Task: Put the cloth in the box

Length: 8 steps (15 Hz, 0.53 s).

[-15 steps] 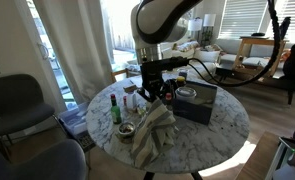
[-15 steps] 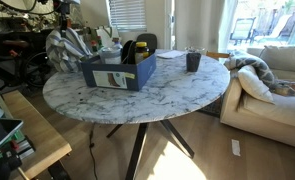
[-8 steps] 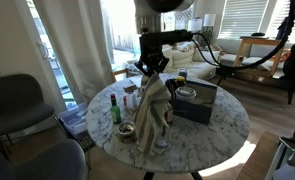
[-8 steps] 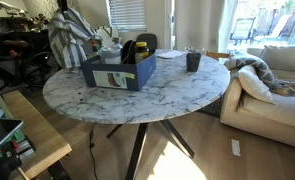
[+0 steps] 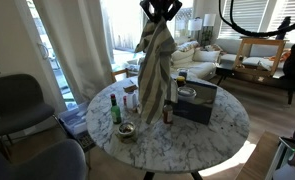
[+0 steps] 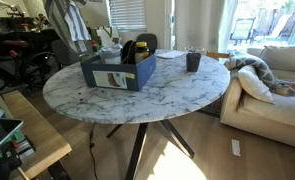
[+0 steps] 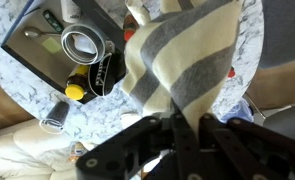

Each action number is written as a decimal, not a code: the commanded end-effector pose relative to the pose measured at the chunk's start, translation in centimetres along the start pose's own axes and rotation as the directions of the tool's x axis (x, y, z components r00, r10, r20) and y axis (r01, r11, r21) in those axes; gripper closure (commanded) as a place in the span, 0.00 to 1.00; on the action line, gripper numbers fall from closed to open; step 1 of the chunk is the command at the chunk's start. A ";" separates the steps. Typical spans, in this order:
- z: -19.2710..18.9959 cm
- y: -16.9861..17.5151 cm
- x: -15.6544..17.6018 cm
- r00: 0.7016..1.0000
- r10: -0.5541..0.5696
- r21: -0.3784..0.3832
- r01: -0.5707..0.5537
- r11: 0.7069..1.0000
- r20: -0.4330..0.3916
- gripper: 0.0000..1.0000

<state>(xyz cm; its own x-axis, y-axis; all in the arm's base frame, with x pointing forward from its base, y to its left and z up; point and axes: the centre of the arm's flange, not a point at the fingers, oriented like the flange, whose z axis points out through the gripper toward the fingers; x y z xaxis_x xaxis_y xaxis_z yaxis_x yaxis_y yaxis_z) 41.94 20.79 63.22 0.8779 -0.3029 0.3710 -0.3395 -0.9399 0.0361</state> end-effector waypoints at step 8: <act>-17.5 7.1 2.2 0.939 0.048 -0.208 -0.125 0.970 -0.339 0.98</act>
<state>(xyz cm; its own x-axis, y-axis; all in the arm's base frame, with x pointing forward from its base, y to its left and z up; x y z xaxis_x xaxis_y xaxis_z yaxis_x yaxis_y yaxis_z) 37.80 18.97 75.70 0.7361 -0.2707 0.6204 -0.4167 -0.9035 0.1002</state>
